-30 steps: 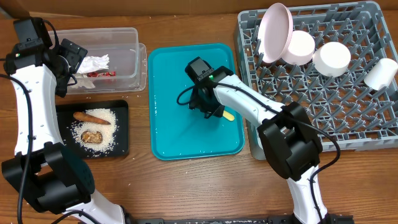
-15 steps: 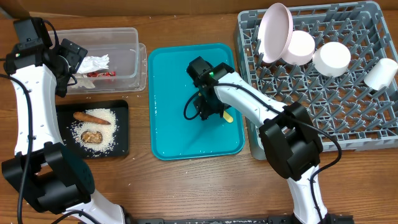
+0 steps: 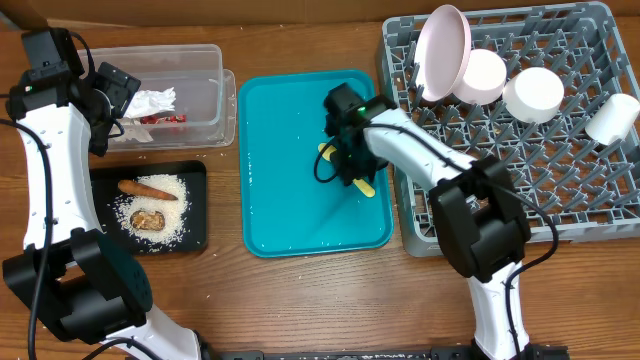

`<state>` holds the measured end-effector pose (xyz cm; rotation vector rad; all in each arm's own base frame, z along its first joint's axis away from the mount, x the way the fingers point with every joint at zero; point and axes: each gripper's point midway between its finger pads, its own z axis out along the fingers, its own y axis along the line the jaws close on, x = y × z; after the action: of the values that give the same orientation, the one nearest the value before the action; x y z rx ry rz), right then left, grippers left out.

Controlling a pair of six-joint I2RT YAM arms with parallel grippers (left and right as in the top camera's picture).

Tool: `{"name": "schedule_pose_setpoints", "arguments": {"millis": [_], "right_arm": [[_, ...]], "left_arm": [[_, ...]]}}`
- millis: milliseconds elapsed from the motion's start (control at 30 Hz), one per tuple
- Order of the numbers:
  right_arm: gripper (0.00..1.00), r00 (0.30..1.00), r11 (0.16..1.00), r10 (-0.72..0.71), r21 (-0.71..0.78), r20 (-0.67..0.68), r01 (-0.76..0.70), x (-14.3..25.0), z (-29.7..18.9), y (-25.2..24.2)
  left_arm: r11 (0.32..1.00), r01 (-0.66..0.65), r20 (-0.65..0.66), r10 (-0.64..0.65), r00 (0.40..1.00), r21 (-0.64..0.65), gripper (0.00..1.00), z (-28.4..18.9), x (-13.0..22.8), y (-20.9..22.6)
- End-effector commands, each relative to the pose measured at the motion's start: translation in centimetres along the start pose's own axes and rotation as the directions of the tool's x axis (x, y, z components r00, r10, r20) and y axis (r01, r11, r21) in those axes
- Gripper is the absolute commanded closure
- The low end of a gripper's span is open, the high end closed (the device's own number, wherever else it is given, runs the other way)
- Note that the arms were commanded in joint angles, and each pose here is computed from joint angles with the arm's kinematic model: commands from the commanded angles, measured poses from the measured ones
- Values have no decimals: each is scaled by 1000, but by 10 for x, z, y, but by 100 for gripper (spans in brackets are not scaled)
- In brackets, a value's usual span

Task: Sort waste into correct bins and load items into the dishwasher

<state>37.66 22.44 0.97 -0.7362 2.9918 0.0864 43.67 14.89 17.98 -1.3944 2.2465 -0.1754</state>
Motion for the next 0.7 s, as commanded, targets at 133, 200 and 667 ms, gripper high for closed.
{"name": "schedule_pose_setpoints", "arguments": {"millis": [133,200,667], "right_arm": [[63,1000,987,16,-160,-11,-17,8,-7,9],[63,999,987,16,-159,-34,-22,14,-7,9],[71,996,986,43,-160,-79,-55,23,-7,17]], "left_arm": [[1000,5,7,-5,1000,5,0,-1,-1,-3],[1000,5,7,-5,1000,5,0,-1,-1,-3],[1000,5,7,-5,1000,5,0,-1,-1,-3]]}}
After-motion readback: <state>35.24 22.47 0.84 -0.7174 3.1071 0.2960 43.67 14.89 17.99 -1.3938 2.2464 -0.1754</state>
